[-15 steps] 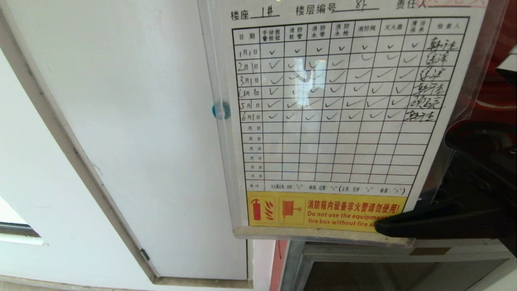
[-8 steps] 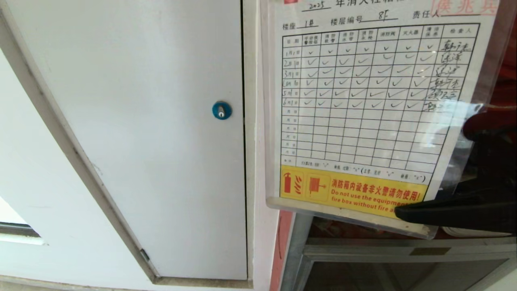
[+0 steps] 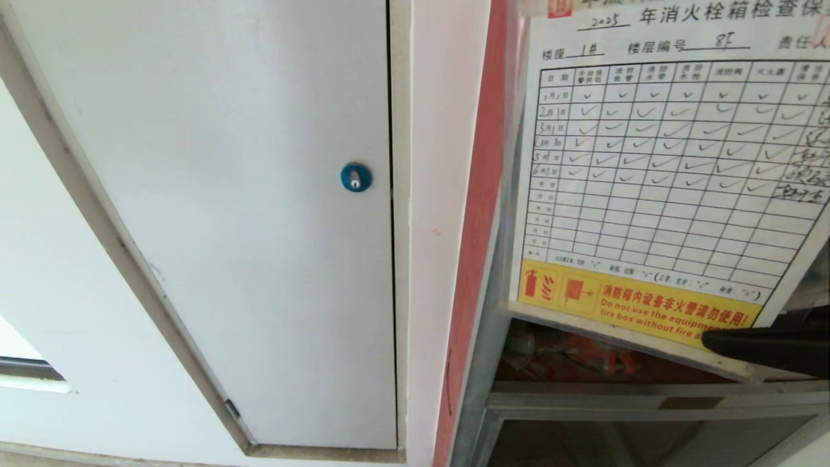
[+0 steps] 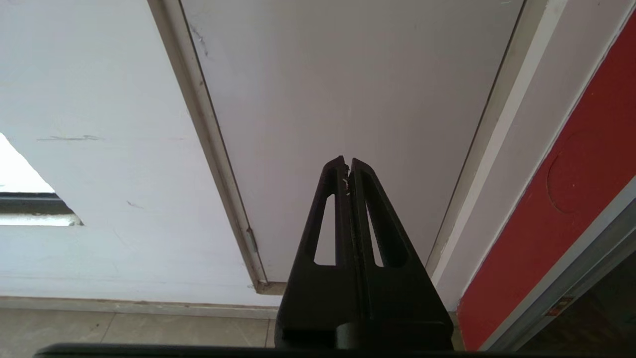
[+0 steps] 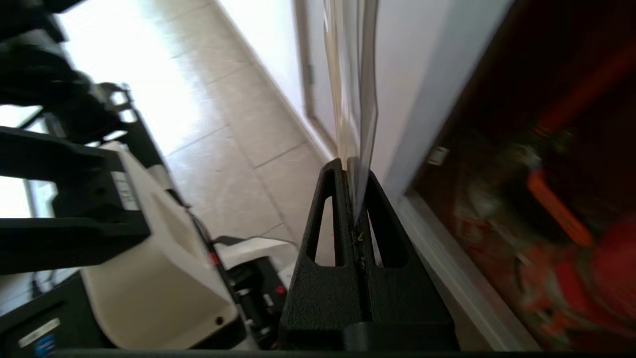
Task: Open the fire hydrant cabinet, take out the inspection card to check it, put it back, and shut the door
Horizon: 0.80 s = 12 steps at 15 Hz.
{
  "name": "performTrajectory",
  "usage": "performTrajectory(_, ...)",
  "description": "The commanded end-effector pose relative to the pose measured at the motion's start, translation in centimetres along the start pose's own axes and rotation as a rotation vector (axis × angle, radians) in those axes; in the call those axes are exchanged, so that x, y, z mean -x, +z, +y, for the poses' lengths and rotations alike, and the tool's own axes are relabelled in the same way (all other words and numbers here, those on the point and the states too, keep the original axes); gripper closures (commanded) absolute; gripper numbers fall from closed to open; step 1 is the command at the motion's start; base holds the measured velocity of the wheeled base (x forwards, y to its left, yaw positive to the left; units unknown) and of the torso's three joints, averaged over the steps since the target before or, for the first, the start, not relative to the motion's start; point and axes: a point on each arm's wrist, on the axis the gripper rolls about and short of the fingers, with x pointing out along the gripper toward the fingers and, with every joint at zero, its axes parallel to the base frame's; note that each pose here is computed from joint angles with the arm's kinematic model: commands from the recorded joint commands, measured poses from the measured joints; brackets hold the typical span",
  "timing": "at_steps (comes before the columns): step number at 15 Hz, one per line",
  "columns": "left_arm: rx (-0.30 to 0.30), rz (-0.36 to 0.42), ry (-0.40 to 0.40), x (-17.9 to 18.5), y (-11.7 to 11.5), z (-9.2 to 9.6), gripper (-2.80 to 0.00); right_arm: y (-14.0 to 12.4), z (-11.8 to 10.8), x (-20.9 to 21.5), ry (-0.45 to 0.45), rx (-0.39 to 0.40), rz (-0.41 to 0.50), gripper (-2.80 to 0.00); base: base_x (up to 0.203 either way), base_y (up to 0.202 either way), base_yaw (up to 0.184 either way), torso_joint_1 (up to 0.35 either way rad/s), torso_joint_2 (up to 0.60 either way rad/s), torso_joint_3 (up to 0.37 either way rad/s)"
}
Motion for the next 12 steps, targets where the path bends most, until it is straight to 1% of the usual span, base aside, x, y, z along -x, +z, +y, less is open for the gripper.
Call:
performTrajectory(1,0.0,0.013,-0.001,-0.1,-0.4,0.0,0.0,-0.5,0.4,1.1,-0.041,0.008,-0.015,0.0,0.0,0.0,0.0,0.0,0.0,0.0)
performTrajectory(9,0.0,0.013,0.001,-0.1,-0.4,0.0,0.0,-1.4,0.2,2.2,-0.328,0.013,0.025,0.0,0.0,0.0,0.0,0.0,0.0,0.0)
performTrajectory(12,0.0,0.013,-0.001,-0.1,-0.4,0.0,0.0,-1.7,0.1,2.4,-0.428,0.05,0.05,0.0,0.0,0.0,0.0,0.0,0.0,0.0)
